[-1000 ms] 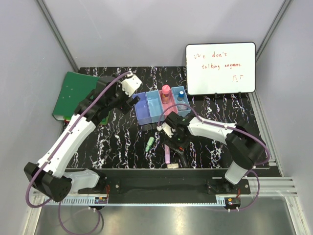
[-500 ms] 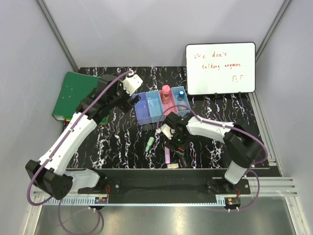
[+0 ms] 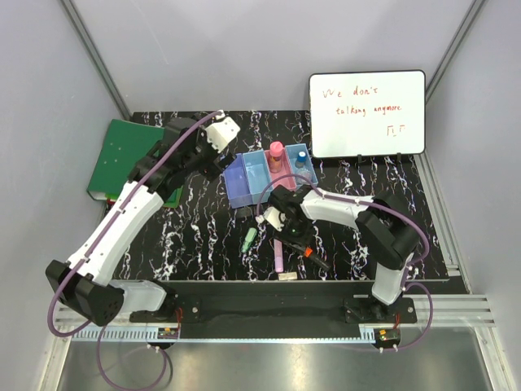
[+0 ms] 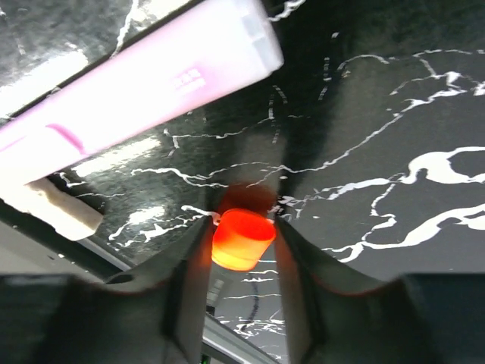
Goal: Sort the stationery into containers
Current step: Pick up the pen from the center of the board.
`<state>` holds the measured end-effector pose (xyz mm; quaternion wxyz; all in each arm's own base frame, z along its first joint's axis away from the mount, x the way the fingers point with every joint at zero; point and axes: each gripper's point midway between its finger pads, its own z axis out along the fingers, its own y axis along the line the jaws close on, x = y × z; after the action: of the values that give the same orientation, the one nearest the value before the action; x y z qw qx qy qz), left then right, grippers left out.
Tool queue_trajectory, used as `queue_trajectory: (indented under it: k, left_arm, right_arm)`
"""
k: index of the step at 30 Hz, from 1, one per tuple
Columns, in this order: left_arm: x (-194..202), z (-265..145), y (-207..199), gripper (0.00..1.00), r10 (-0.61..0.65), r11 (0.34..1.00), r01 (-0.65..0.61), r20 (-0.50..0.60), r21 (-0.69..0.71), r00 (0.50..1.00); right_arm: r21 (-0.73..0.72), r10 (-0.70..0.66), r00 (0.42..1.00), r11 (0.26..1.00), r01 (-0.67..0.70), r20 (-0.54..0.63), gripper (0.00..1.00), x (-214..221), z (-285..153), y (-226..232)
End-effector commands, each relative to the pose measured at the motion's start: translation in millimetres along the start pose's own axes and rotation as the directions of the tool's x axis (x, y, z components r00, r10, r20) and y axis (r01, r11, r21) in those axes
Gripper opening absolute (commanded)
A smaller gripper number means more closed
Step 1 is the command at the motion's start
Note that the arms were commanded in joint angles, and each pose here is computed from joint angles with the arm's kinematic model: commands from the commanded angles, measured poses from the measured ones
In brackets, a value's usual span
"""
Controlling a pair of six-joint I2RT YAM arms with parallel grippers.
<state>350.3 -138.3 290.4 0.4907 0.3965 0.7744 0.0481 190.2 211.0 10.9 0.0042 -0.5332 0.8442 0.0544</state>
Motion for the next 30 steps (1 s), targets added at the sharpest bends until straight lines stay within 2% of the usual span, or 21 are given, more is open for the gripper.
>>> queue_trajectory:
  k: [1,2,3,7,8,10,19,30]
  left_arm:
    - [-23.8,-11.1,18.0,0.99,0.003,0.998,0.001,0.078,-0.057,0.997]
    - [-23.8,-13.2,19.3,0.99,0.009,0.998,-0.004,0.079,-0.063,0.997]
    - [-23.0,-13.2,19.0,0.99,0.011,0.998,-0.006,0.078,-0.063,0.997]
    - [-23.8,-14.0,20.0,0.99,0.015,0.998,-0.009,0.082,-0.067,0.997]
    - [-23.6,-14.3,19.9,0.99,0.016,0.998,-0.011,0.082,-0.068,0.996]
    - [-23.7,-14.3,20.3,0.99,0.016,0.998,-0.011,0.083,-0.070,0.996]
    - [-19.0,-15.0,14.4,0.99,-0.003,0.999,0.007,0.083,-0.054,0.997]
    - [3.7,-9.3,-0.9,0.99,-0.039,0.999,0.041,0.046,-0.030,0.998]
  right_arm:
    - [0.025,0.005,1.000,1.000,-0.005,-0.009,0.39,-2.9,-3.0,-8.5]
    - [0.024,0.007,1.000,1.000,-0.007,-0.012,0.29,-2.1,-3.2,-8.2]
    - [0.025,0.009,1.000,1.000,-0.009,-0.015,0.24,-1.0,-3.4,-8.0]
    - [0.028,0.008,1.000,1.000,-0.007,-0.019,0.17,0.7,-4.3,-8.8]
    - [0.030,0.008,1.000,1.000,-0.007,-0.020,0.08,0.6,-3.8,-9.2]
    - [0.031,0.011,1.000,0.999,-0.010,-0.020,0.00,0.1,-4.1,-9.5]
    - [0.108,-0.030,0.999,0.994,0.029,0.011,0.00,-10.9,-11.9,-30.2]
    - [0.319,-0.038,0.978,0.947,-0.030,0.203,0.00,-55.6,-81.6,-80.9]
